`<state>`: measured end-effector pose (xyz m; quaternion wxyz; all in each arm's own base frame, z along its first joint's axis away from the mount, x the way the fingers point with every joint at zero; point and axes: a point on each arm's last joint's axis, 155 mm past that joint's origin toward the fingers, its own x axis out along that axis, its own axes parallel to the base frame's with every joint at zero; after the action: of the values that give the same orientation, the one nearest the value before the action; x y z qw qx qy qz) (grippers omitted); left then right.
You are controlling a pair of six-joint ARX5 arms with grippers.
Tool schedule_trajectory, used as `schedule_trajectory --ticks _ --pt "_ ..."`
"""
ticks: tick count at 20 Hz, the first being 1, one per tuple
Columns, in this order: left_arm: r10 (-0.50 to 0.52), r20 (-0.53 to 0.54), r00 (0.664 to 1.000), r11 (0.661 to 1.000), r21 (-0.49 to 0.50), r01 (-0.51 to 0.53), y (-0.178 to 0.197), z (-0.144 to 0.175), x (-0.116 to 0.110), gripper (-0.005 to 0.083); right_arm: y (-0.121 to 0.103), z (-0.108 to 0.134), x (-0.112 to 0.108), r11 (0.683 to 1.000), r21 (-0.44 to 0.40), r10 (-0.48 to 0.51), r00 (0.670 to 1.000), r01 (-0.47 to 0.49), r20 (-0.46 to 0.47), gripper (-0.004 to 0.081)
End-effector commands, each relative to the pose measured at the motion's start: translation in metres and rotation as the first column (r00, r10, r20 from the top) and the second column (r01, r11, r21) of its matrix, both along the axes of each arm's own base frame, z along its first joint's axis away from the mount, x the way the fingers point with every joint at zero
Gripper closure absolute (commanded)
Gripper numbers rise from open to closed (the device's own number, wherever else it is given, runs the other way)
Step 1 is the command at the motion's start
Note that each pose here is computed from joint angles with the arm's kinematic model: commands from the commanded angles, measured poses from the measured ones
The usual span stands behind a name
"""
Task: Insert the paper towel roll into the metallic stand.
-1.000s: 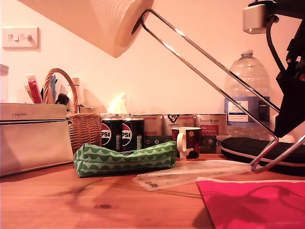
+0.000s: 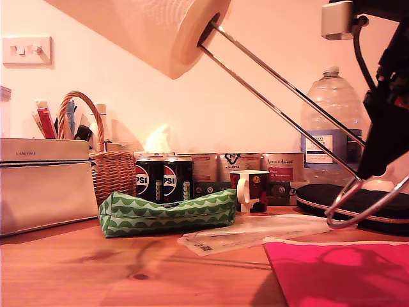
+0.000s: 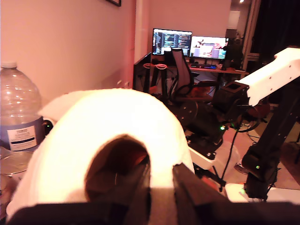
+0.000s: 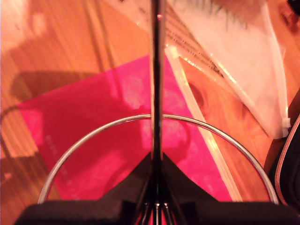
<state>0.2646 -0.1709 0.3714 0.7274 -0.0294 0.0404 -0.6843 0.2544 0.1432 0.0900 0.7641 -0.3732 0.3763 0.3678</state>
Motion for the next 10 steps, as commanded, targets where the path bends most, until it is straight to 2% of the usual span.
schedule_trajectory --ticks 1,10 --pt "-0.063 -0.006 0.998 0.992 -0.108 0.062 -0.001 0.015 -0.01 0.0798 0.006 0.009 0.004 1.0 0.018 0.013 0.999 -0.014 0.03 0.0783" --pt "-0.101 -0.04 0.994 0.99 -0.1 0.097 -0.012 0.013 -0.018 0.0798 0.012 0.016 0.012 0.999 0.044 0.016 0.998 -0.019 0.065 0.0783"
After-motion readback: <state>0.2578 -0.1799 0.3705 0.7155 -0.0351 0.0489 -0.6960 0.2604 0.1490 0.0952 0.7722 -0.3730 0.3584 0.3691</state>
